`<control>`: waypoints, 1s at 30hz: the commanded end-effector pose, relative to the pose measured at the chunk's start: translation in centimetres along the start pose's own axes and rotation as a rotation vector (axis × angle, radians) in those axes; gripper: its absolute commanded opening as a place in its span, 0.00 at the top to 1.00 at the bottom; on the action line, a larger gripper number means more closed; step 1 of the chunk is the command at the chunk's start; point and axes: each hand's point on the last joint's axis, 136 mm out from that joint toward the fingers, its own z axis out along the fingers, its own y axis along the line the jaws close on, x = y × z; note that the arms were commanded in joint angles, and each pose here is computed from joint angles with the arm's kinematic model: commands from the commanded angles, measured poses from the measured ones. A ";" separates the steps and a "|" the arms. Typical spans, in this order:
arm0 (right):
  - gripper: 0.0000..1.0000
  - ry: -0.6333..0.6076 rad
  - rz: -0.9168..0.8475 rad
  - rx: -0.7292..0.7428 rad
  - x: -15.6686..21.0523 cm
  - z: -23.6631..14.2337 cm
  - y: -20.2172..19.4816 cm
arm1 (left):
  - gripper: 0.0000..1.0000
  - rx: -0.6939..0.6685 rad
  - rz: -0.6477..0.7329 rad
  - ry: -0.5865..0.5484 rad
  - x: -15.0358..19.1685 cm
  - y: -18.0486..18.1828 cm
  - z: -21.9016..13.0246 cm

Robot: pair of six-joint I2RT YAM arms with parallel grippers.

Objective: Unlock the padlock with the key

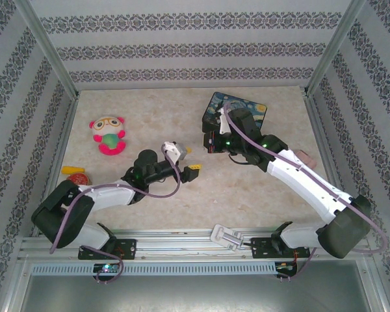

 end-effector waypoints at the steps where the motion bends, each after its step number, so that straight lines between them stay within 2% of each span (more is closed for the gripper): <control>1: 1.00 -0.021 0.021 -0.062 -0.6 -0.8 1.2 | 0.27 0.091 0.114 -0.181 -4.5 -1.8 0.7; 4: 1.00 -0.020 0.026 -0.085 -0.5 -0.9 1.5 | 0.31 0.123 0.129 -0.212 -5.2 -2.2 1.3; 15: 1.00 -0.025 0.027 -0.103 -0.2 -1.2 1.6 | 0.47 0.123 0.160 -0.206 -5.5 -2.2 2.1; 30: 1.00 -0.016 0.031 -0.099 0.1 -0.8 1.3 | 0.81 0.098 0.156 -0.183 -5.2 -1.7 2.4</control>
